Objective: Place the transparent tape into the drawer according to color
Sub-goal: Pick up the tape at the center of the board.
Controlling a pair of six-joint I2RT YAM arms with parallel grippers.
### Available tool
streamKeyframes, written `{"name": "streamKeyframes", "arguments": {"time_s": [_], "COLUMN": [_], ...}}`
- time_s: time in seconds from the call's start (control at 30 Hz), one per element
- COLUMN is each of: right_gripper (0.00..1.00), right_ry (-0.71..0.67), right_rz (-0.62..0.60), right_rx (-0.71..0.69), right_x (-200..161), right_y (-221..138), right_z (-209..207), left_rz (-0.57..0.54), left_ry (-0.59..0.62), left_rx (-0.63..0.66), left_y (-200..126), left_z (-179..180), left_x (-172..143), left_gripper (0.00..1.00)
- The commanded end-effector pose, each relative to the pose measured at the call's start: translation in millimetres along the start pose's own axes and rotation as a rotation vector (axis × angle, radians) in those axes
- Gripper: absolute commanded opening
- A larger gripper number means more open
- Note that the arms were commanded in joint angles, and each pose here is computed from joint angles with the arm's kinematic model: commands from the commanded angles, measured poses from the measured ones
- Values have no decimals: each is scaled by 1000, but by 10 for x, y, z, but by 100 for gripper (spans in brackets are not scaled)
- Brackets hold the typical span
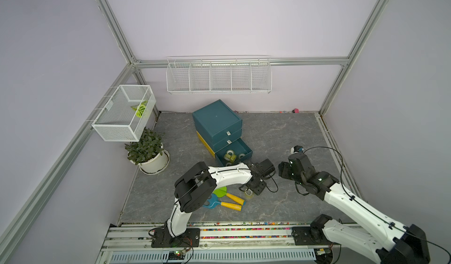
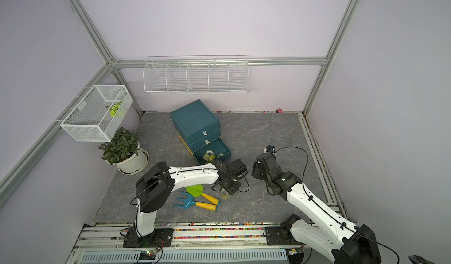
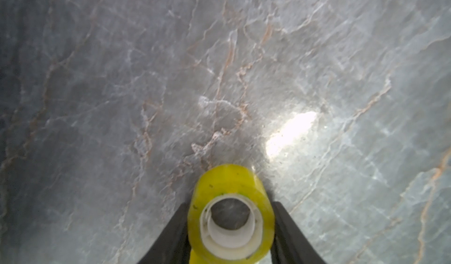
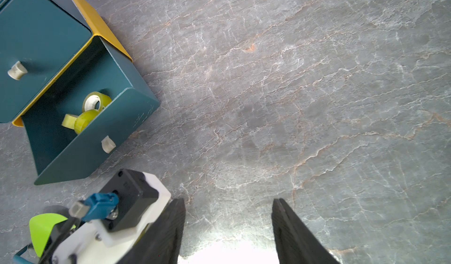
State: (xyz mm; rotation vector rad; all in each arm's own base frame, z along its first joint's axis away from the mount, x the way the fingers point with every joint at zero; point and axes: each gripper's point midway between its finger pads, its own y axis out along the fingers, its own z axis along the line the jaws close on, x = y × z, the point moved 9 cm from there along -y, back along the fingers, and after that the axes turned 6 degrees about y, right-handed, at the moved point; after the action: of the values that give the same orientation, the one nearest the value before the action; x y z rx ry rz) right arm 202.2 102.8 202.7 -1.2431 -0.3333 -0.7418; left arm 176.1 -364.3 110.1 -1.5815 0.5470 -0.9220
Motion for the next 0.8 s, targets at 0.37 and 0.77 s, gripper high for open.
{"name": "streamKeyframes", "arguments": {"time_s": [0.37, 0.77], "right_gripper": [62, 62], "right_ry": [16, 18], "right_rz": [-1, 3], "right_rx": [-21, -17], "right_x": [16, 29], "right_y": [15, 21], "right_z": [-23, -12], "left_rz": [-63, -213], "left_ry": [-23, -151], "left_rx": [53, 78], "left_y": [-342, -931], "left_z": [53, 427], "left_x": [65, 121], "left_gripper": [36, 34]}}
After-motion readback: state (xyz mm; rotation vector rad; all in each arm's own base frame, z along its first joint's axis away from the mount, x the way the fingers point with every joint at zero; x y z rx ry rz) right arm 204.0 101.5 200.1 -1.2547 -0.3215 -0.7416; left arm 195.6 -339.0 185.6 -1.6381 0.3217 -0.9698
